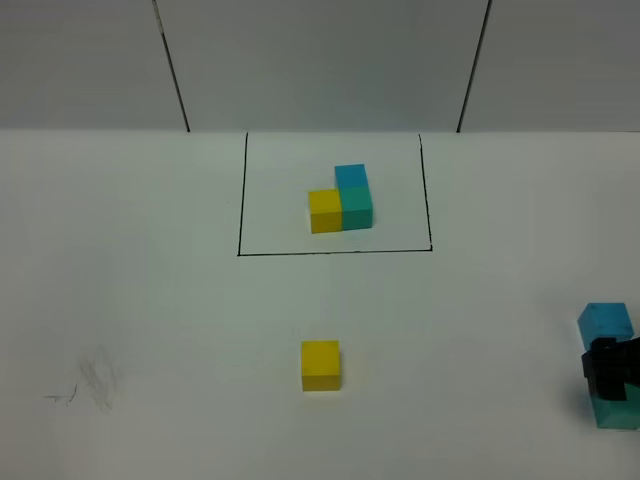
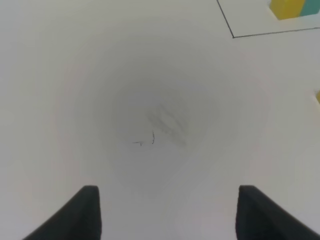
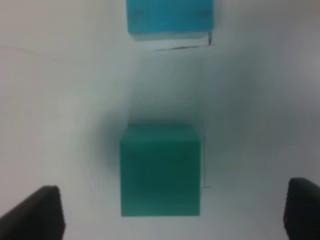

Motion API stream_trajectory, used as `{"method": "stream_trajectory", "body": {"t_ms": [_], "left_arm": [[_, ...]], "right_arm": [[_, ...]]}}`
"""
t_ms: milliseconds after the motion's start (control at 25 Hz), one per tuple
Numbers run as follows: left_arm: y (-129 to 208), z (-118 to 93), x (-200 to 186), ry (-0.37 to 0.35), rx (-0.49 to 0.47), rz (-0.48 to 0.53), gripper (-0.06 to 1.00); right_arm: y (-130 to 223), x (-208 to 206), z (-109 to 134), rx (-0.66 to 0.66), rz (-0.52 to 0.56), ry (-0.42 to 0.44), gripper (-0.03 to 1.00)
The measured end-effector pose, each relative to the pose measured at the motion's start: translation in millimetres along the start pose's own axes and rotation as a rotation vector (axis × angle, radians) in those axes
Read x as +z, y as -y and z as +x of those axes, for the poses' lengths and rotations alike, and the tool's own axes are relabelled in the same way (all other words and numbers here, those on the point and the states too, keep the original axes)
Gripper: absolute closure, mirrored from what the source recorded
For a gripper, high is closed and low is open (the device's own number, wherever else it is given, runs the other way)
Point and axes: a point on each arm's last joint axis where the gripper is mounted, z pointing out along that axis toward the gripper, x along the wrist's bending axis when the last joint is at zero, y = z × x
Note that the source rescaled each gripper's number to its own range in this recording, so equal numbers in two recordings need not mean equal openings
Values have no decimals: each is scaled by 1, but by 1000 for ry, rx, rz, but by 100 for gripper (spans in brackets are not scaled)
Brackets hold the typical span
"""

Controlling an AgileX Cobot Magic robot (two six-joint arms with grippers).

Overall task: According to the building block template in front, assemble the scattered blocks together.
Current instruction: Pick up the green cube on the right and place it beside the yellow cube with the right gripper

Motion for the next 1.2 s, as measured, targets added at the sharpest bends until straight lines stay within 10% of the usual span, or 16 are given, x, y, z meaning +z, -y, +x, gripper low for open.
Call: {"method": "stream_trajectory", "body": {"t_ms": [760,960,1080,1200], "left_arm": [[0,0,0,0,-1,0,65],[0,0,0,0,-1,0,65],[0,0,0,0,-1,0,65],[0,0,0,0,-1,0,65]], "right_arm": [[-1,43,3,5,79,-3,11],[-1,44,3,8,75,-5,39],[-1,45,3,10,73,-6,74],[-2,45,3,10,71,-7,74]]}}
